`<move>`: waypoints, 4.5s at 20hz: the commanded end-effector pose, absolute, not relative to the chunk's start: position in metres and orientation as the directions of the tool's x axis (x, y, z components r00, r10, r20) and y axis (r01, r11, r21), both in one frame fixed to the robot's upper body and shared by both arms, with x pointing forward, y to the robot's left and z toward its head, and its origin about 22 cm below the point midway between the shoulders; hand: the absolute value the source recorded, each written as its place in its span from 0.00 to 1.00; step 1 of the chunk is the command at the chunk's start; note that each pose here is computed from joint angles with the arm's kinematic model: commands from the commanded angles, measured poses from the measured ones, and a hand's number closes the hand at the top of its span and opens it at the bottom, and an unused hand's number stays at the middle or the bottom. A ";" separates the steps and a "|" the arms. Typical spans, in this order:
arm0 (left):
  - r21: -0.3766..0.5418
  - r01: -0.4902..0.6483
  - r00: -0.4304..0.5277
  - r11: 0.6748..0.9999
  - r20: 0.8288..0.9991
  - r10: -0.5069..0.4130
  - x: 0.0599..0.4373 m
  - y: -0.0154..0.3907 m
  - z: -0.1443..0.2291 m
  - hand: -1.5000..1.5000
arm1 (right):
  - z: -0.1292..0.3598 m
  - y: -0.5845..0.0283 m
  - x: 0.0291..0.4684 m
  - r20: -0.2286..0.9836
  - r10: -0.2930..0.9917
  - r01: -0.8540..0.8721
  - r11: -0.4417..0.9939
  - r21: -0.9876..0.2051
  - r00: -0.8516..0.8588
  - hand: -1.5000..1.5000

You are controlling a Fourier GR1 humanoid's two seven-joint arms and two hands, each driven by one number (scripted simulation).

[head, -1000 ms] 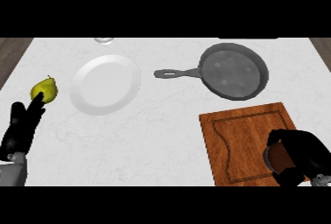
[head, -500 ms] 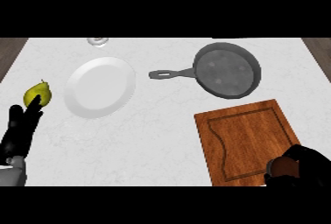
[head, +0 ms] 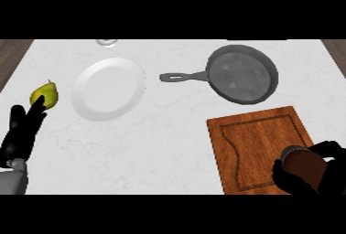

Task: Pick the cupcake from the cutting board and place it in the pan

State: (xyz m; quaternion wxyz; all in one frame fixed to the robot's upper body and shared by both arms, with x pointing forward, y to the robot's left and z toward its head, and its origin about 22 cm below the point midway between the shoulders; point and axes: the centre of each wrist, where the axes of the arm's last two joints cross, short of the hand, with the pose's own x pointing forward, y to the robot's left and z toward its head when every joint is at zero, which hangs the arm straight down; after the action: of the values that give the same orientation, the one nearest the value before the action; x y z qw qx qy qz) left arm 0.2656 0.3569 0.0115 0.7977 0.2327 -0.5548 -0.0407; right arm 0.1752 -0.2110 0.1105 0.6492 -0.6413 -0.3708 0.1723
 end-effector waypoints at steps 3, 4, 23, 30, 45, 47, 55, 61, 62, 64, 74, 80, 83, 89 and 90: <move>0.431 -0.180 0.370 0.884 0.863 -0.345 0.258 0.350 0.015 0.50 | 0.137 -0.185 0.190 0.337 0.708 0.412 0.071 -0.908 0.621 1.00; 0.415 -0.176 0.370 0.892 0.868 -0.331 0.267 0.348 0.020 0.50 | 0.153 -0.172 0.196 0.357 0.697 0.419 0.089 -0.903 0.621 1.00; 0.436 -0.171 0.364 0.884 0.861 -0.354 0.263 0.360 0.007 0.50 | 0.122 -0.242 0.392 0.620 0.543 0.547 0.314 -0.776 0.566 1.00; 0.415 -0.173 0.332 0.893 0.878 -0.344 0.286 0.338 0.025 0.50 | 0.070 -0.257 0.423 0.618 0.520 0.506 0.359 -0.785 0.590 1.00; 0.410 -0.131 0.306 0.903 0.883 -0.357 0.281 0.336 0.020 0.50 | 0.040 -0.263 0.432 0.794 0.375 0.578 0.546 -0.606 0.478 0.00; 0.408 -0.116 0.311 0.905 0.881 -0.357 0.288 0.325 0.017 0.50 | 0.037 -0.262 0.432 0.809 0.369 0.603 0.539 -0.588 0.458 0.00; 0.395 -0.114 0.289 0.911 0.891 -0.350 0.287 0.320 0.018 0.50 | 0.065 -0.266 0.444 0.889 0.357 0.768 0.471 -0.435 0.285 0.00; 0.410 -0.132 0.331 0.902 0.876 -0.350 0.279 0.340 0.019 0.50 | 0.048 -0.275 0.434 0.920 0.310 0.847 0.395 -0.354 0.240 0.00; 0.419 -0.147 0.334 0.896 0.874 -0.353 0.276 0.338 0.009 0.50 | 0.057 -0.277 0.439 0.924 0.295 0.855 0.385 -0.348 0.243 0.00; 0.416 -0.162 0.347 0.895 0.873 -0.343 0.278 0.346 0.020 0.50 | 0.037 -0.277 0.429 0.921 0.284 0.866 0.349 -0.359 0.267 0.00; 0.427 -0.220 0.403 0.877 0.858 -0.317 0.267 0.356 -0.005 0.50 | 0.034 -0.323 0.386 0.944 0.264 0.888 0.358 -0.288 0.200 0.00; 0.431 -0.232 0.401 0.872 0.859 -0.318 0.255 0.362 0.012 0.50 | 0.025 -0.341 0.325 0.938 0.279 0.863 0.399 -0.309 0.207 0.00; 0.425 -0.240 0.413 0.873 0.858 -0.304 0.247 0.378 0.011 0.50 | 0.013 -0.344 0.279 0.937 0.276 0.851 0.418 -0.318 0.214 0.00; 0.413 -0.222 0.404 0.883 0.863 -0.302 0.249 0.375 0.016 0.50 | 0.050 -0.356 0.190 0.928 0.315 0.838 0.435 -0.330 0.202 0.00; 0.422 -0.216 0.393 0.880 0.863 -0.317 0.248 0.351 -0.002 0.50 | 0.056 -0.348 0.182 0.932 0.278 0.844 0.419 -0.335 0.232 0.00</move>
State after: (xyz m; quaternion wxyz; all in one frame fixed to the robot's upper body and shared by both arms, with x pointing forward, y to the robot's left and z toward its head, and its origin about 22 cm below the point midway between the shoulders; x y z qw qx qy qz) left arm 0.2489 0.3694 0.0074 0.8008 0.2451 -0.5459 -0.0249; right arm 0.2289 -0.3537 0.0351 0.6059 -0.4897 -0.5816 -0.2339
